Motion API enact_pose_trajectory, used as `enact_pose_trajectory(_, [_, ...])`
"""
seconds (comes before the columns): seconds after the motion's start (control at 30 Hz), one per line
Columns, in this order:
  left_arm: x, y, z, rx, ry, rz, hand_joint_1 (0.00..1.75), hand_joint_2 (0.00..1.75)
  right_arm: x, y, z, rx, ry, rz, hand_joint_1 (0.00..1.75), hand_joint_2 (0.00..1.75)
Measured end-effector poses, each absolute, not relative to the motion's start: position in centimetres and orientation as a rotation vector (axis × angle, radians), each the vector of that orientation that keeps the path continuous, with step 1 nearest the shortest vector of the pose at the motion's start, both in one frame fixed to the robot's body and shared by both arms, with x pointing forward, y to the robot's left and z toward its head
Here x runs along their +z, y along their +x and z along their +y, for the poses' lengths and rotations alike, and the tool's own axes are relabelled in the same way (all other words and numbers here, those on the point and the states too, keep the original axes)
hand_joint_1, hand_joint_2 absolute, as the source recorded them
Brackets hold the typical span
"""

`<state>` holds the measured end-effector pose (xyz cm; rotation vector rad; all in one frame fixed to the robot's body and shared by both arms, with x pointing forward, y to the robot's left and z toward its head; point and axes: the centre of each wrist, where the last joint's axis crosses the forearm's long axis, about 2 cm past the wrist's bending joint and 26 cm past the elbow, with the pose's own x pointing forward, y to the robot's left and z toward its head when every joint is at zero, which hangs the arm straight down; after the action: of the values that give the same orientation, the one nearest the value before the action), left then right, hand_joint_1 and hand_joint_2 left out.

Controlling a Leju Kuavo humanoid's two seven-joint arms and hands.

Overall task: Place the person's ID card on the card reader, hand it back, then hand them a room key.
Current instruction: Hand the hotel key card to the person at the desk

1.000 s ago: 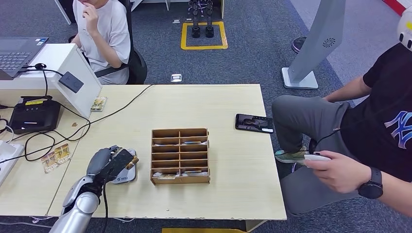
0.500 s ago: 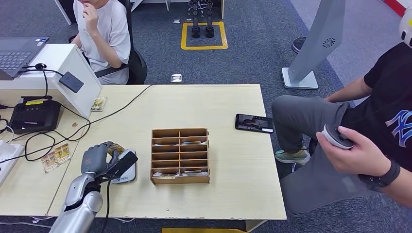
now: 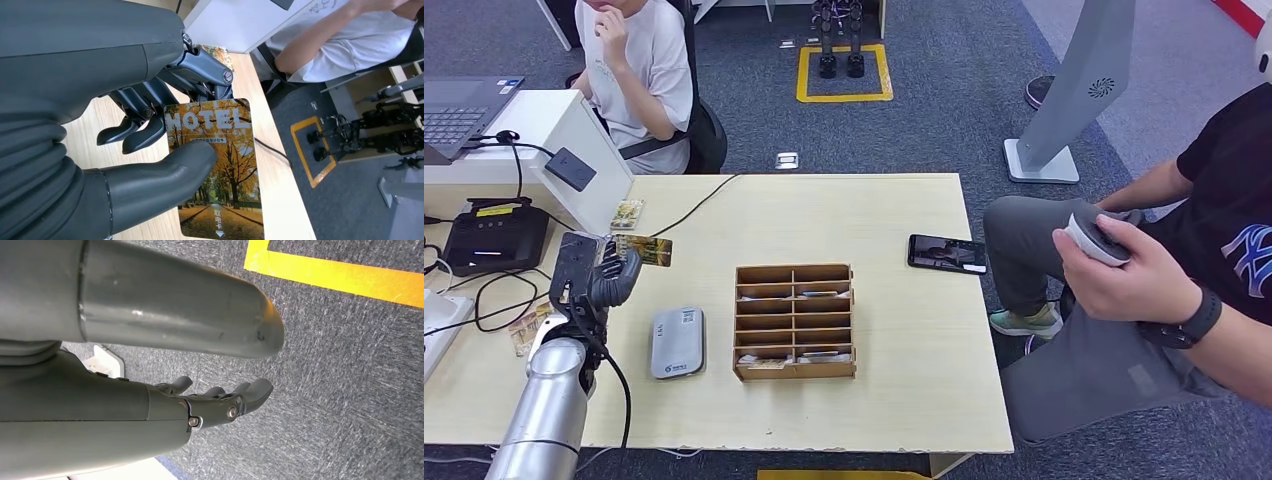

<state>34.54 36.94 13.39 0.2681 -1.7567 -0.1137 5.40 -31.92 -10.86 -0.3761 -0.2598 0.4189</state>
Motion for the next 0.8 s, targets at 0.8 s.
enact_pose_trajectory(0.8, [21.7,40.2,38.2,0.03,0.547,-1.959,1.75,1.75,-10.8,5.7,-31.6,0.476,-0.357,-0.269,0.0,0.0])
